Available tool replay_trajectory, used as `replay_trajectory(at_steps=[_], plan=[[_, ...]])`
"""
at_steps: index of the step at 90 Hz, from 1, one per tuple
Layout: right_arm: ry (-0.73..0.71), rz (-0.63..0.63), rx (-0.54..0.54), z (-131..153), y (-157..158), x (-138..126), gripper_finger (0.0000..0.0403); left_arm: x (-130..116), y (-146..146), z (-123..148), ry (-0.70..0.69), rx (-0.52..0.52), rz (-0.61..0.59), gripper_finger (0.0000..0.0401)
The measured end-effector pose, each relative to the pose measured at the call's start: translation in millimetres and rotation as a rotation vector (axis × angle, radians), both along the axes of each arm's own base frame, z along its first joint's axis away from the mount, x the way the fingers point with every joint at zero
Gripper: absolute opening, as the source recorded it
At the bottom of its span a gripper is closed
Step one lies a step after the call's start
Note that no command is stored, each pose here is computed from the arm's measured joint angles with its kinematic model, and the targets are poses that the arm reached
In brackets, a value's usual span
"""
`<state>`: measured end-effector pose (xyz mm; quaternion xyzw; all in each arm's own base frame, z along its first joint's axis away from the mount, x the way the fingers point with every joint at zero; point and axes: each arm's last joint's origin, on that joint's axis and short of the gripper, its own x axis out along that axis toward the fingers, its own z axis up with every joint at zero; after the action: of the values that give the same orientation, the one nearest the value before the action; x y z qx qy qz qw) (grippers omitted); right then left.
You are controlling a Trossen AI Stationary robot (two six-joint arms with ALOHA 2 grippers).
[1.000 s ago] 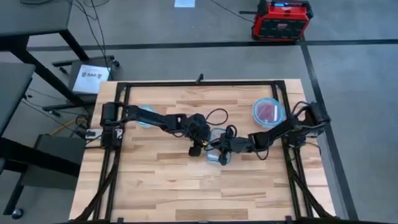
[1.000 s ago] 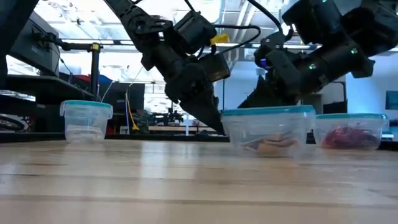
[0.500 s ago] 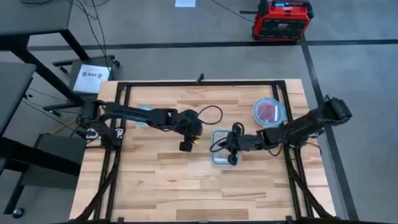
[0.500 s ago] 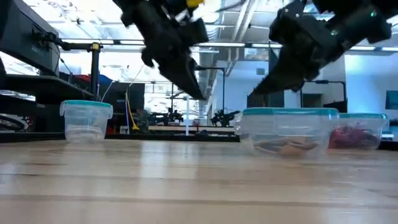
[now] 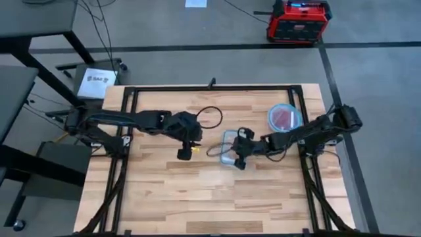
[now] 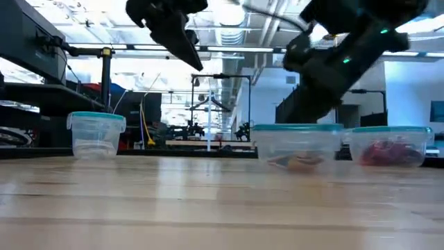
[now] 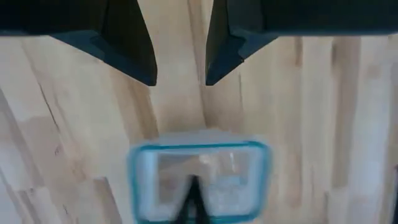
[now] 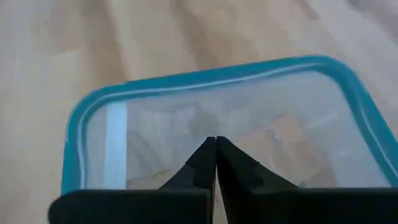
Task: Sort candy
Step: Close the rectangular transparent bin, then return to Home Position
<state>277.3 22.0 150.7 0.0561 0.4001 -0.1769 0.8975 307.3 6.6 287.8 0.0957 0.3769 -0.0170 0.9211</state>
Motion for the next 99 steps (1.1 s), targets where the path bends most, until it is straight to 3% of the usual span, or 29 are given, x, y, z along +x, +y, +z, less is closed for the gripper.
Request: replay_trajectory(at_steps=[30, 42, 52, 67, 83, 99], plan=[[0.124, -0.037, -0.178, 13, -80, -16, 0.0, -2, 1, -1, 0.021, -0.007, 0.02, 0.0123], [0.104, -0.027, -0.22, 29, -96, -27, 0.0, -2, 1, -1, 0.021, 0.007, 0.033, 0.0123], [-0.044, 0.026, -0.184, 57, -87, -30, 0.0, -2, 3, -1, 0.025, 0.043, 0.055, 0.0123], [-0.233, 0.215, 0.031, 76, -41, -34, 0.0, -9, 7, 4, 0.031, 0.124, 0.139, 0.01], [-0.323, 0.348, 0.146, 60, 6, -39, 0.0, -31, 10, 14, -0.072, 0.156, 0.162, 0.0013], [-0.531, 0.36, 0.195, 41, 10, -68, 0.0, -60, 15, 5, -0.232, 0.107, 0.2, 0.0011]])
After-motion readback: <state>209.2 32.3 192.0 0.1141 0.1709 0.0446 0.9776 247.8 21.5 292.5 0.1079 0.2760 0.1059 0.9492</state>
